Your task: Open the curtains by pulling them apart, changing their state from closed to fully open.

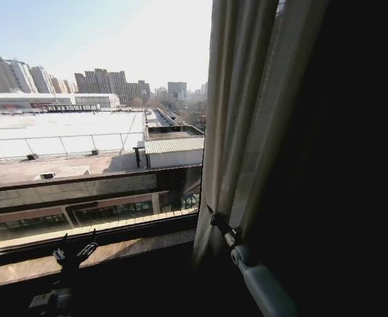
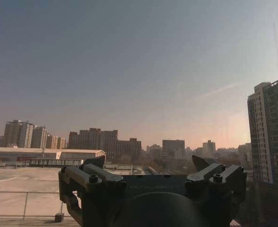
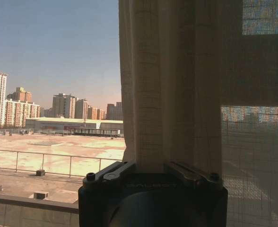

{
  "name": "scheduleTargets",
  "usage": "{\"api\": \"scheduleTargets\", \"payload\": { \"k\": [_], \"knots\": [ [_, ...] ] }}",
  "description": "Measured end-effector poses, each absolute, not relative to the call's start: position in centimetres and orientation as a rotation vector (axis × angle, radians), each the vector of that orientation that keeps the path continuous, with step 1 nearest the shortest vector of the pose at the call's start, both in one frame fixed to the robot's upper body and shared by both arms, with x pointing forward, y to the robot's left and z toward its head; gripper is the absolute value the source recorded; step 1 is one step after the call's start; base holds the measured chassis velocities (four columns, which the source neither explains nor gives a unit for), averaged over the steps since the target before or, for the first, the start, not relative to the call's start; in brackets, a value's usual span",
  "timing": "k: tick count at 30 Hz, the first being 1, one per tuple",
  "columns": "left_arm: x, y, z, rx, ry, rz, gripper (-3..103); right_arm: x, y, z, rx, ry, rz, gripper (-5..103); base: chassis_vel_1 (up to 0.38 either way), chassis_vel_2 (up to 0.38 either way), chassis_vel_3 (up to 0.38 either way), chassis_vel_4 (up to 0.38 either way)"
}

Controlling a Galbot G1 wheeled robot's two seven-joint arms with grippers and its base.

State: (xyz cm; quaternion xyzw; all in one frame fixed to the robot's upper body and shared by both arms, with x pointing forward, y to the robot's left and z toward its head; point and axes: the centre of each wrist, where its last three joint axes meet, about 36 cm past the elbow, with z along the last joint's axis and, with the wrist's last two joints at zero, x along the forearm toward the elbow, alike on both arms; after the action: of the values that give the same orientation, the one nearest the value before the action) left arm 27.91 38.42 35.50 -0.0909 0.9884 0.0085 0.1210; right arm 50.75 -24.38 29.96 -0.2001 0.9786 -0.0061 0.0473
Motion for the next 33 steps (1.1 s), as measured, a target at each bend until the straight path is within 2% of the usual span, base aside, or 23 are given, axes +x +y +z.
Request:
{"api": "scheduleTargets", "payload": {
  "k": [14,20,23,25,27,30,33],
  "knots": [
    [27.9,38.4,35.5,-0.265,2.887,0.025,100,50.7,-24.9,29.8,-0.544,2.975,-0.055,0,-0.324,-0.311,0.314,0.320],
    [27.9,38.4,35.5,-0.264,2.887,0.025,100,50.9,-26.0,30.0,-0.439,3.011,-0.182,0,-0.059,-0.064,0.072,0.033],
    [27.9,38.4,35.5,-0.265,2.887,0.025,100,51.3,-27.0,30.2,-0.271,3.064,-0.243,0,0.042,0.030,-0.030,-0.020],
    [27.9,38.5,35.5,-0.267,2.887,0.026,100,52.1,-28.3,30.6,-0.053,3.102,-0.270,0,0.069,0.087,-0.045,-0.041],
    [27.9,38.5,35.5,-0.267,2.887,0.026,100,52.4,-28.8,30.7,0.009,3.107,-0.278,0,0.074,0.071,-0.037,-0.053],
    [27.9,38.4,35.5,-0.267,2.887,0.026,100,53.4,-32.3,31.8,0.354,3.101,-0.352,0,0.022,0.024,-0.008,-0.004],
    [27.9,38.4,35.5,-0.266,2.887,0.025,100,53.6,-33.7,32.3,0.490,3.080,-0.398,0,0.000,0.000,0.000,0.000]
  ]
}}
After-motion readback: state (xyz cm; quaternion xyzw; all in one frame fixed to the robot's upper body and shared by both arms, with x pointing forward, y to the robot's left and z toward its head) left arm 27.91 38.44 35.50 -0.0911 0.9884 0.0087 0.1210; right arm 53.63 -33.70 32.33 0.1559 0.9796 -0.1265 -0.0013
